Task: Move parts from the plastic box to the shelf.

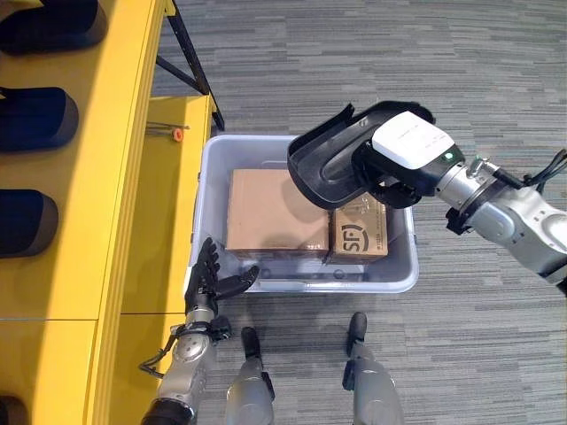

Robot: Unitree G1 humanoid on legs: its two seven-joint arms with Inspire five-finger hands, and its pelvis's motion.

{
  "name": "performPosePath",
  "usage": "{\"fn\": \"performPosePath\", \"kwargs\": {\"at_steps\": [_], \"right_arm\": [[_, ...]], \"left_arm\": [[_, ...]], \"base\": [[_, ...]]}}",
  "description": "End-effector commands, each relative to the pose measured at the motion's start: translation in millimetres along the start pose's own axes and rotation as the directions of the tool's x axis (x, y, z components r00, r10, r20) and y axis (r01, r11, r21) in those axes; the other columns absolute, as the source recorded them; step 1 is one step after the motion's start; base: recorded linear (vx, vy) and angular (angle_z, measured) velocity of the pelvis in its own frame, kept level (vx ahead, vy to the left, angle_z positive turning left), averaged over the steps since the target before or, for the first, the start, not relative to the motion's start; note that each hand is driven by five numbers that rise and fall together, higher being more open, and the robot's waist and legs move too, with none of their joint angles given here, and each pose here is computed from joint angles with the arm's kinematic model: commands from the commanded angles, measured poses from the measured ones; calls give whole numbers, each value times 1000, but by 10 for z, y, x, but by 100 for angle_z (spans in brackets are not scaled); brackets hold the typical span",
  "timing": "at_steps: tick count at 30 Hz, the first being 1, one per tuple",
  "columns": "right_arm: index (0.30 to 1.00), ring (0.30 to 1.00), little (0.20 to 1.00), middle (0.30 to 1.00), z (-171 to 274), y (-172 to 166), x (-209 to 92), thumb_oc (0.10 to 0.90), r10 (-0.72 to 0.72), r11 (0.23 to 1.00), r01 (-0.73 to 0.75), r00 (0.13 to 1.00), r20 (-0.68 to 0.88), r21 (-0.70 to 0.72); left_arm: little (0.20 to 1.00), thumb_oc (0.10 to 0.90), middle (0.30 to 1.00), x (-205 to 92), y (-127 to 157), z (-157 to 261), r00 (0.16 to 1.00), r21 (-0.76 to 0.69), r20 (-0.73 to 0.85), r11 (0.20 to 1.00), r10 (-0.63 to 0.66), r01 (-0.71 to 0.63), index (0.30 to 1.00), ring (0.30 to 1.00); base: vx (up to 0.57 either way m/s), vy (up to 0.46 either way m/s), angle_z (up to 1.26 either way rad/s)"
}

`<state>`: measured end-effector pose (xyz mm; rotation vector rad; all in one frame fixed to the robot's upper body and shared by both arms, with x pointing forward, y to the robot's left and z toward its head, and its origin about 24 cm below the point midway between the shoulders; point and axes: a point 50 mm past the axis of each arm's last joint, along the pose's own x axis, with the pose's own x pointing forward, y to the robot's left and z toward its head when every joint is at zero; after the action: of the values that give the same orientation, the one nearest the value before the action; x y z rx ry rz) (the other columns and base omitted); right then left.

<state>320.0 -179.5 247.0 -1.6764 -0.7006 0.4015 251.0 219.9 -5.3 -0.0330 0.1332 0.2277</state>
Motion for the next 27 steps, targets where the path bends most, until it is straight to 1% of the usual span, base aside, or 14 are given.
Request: {"fn": "performPosePath", "kwargs": {"at_steps": [1, 3, 5, 6, 9, 12, 13, 16, 18, 19, 21, 22, 23, 27], "right_arm": [[300, 300, 300, 300, 194, -366, 151, 400, -107, 994, 106, 984, 144, 9], [300, 300, 300, 300, 166, -375, 141, 400, -79, 997, 81, 987, 142, -10], [300, 300, 300, 300, 48, -273, 154, 400, 26, 998, -20, 994, 102, -62], [300, 300, 300, 300, 51, -278, 166, 400, 28, 998, -21, 994, 105, -65], [300, 300, 300, 300, -31, -200, 165, 400, 85, 994, -79, 994, 70, -81], [300, 300, 300, 300, -133, -108, 151, 400, 121, 988, -118, 992, 29, -95], [300, 300, 300, 300, -134, -105, 151, 400, 121, 989, -118, 992, 29, -94], [300, 300, 300, 300, -149, -50, 126, 400, 133, 987, -130, 991, 25, -90], [300, 300, 300, 300, -138, -36, 114, 400, 131, 988, -128, 991, 35, -87], [300, 300, 300, 300, -138, -35, 113, 400, 131, 988, -128, 991, 35, -86], [300, 300, 300, 300, -100, -31, 105, 400, 138, 986, -132, 988, 64, -102], [300, 300, 300, 300, -99, -29, 106, 400, 138, 986, -131, 988, 65, -102], [300, 300, 300, 300, -92, -43, 107, 400, 125, 987, -117, 989, 74, -110], [300, 300, 300, 300, -81, -32, 108, 400, 111, 989, -102, 991, 80, -107]], "left_arm": [[1000, 900, 1000, -38, 22, 103, 993, 98, 87, 993, -80, 71, 1000, 1000], [1000, 900, 1000, -38, 24, 128, 991, 123, 99, 989, -92, 80, 1000, 1000], [1000, 900, 1000, 0, 34, 267, 978, 229, 162, 969, -132, 93, 1000, 1000], [1000, 900, 1000, -1, 29, 265, 978, 225, 162, 970, -129, 91, 1000, 1000], [1000, 900, 1000, 22, 16, 443, 955, 335, 236, 938, -177, 91, 1000, 1000], [1000, 900, 1000, 35, 31, 675, 911, 524, 338, 851, -237, 27, 1000, 1000], [1000, 900, 1000, 32, 30, 673, 911, 526, 338, 850, -237, 25, 1000, 1000], [1000, 900, 1000, 20, 44, 793, 877, 626, 393, 779, -277, -34, 1000, 1000], [1000, 900, 1000, 26, 79, 838, 860, 702, 415, 706, -299, -93, 1000, 1000], [1000, 900, 1000, 26, 78, 837, 859, 702, 415, 706, -299, -93, 1000, 1000], [1000, 900, 1000, 12, 139, 1005, 796, 814, 471, 535, -379, -227, 1000, 1000], [1000, 900, 1000, 9, 139, 999, 795, 814, 473, 533, -379, -231, 1000, 1000], [1000, 900, 1000, -14, 128, 1175, 727, 842, 517, 423, -452, -335, 1000, 1000], [1000, 900, 1000, -32, 66, 1248, 662, 859, 511, 300, -549, -414, 1000, 1000]], "base": [[35, -13, 0], [57, -27, -1], [71, -34, -4], [41, -26, -3], [0, 0, 0], [18, -19, 4], [29, -23, 6], [8, -5, 1], [0, 0, 0], [0, 0, 0], [0, 0, 0], [13, 2, 3], [0, 0, 0], [3, 1, 1]]}}
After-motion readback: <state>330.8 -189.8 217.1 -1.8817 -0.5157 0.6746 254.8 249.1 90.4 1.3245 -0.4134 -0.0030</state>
